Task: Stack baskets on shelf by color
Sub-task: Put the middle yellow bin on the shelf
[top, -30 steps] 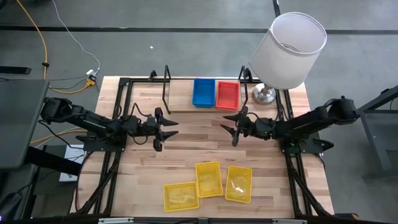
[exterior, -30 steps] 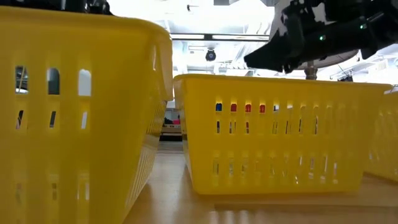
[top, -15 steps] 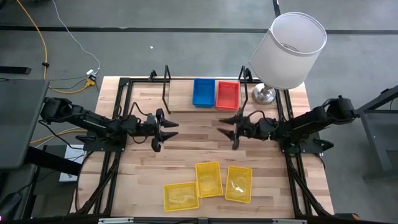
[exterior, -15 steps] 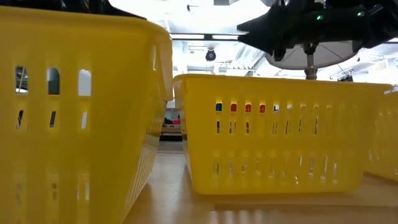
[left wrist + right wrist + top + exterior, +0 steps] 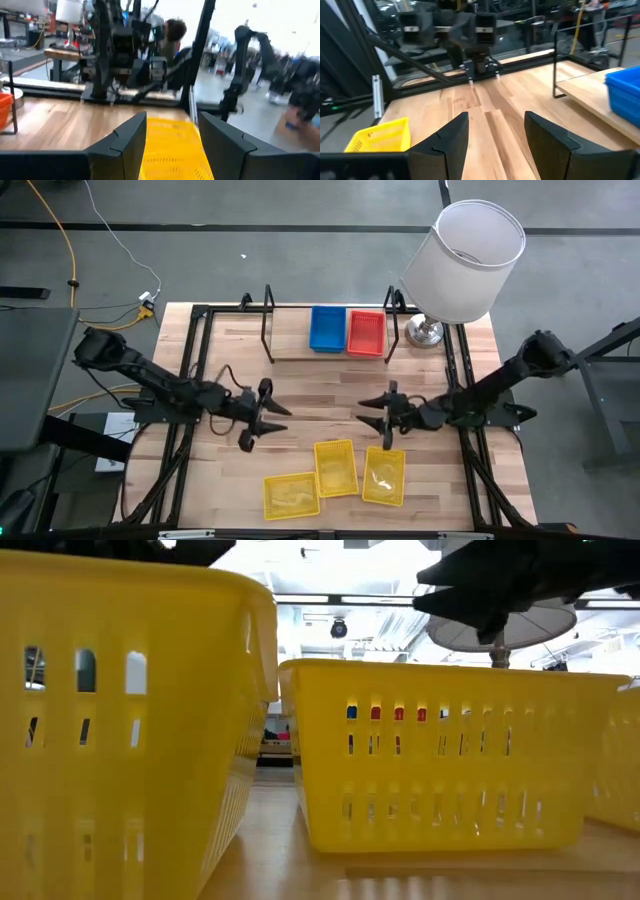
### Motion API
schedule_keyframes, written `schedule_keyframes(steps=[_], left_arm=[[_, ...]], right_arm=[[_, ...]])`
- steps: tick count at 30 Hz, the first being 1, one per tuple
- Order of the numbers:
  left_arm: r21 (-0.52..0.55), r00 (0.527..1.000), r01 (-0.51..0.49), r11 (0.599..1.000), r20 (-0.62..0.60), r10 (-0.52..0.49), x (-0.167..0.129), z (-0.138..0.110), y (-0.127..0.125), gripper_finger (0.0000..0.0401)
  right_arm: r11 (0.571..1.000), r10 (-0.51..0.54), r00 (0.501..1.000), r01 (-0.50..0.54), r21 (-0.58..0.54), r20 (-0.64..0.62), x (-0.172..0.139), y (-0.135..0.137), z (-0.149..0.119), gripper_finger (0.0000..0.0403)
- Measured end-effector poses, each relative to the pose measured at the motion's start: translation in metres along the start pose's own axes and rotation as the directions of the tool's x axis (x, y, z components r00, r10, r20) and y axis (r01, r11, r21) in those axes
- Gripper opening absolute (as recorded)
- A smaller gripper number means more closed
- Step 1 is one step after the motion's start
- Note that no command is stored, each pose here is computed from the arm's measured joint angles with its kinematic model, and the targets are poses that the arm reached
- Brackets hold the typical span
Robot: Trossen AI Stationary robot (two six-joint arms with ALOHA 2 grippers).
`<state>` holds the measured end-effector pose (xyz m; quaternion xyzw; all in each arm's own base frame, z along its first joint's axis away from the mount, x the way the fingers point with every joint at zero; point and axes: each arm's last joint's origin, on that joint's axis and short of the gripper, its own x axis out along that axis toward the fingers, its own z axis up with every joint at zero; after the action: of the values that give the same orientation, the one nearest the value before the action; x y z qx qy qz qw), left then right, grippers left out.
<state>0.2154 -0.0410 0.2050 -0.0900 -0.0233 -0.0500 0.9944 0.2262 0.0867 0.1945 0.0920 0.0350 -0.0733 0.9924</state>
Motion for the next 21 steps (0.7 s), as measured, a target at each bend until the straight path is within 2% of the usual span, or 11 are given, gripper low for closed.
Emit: schedule_keyframes(steps=[4,8,15,21], left_arm=[[0.056,0.987,-0.066,0.996,-0.144,0.074,0.016,-0.005,-0.009,0.0172],[0.082,0.951,-0.129,0.988,-0.272,0.146,0.035,-0.01,-0.008,0.0172],[0.063,0.91,-0.075,0.995,-0.404,0.094,0.082,-0.025,-0.003,0.0172],[0.058,0.85,-0.132,0.99,-0.507,0.143,0.121,-0.042,0.006,0.0172]], right_arm=[[0.999,-0.029,0.999,0.029,-0.017,0.013,-0.006,0.008,-0.001,0.0181],[0.999,-0.03,0.999,0.03,-0.019,0.012,-0.007,0.009,-0.002,0.0181],[0.999,-0.039,0.999,0.038,-0.032,-0.011,-0.007,0.008,-0.005,0.0181],[0.999,-0.044,0.999,0.044,-0.024,-0.031,-0.007,0.008,-0.007,0.0181]])
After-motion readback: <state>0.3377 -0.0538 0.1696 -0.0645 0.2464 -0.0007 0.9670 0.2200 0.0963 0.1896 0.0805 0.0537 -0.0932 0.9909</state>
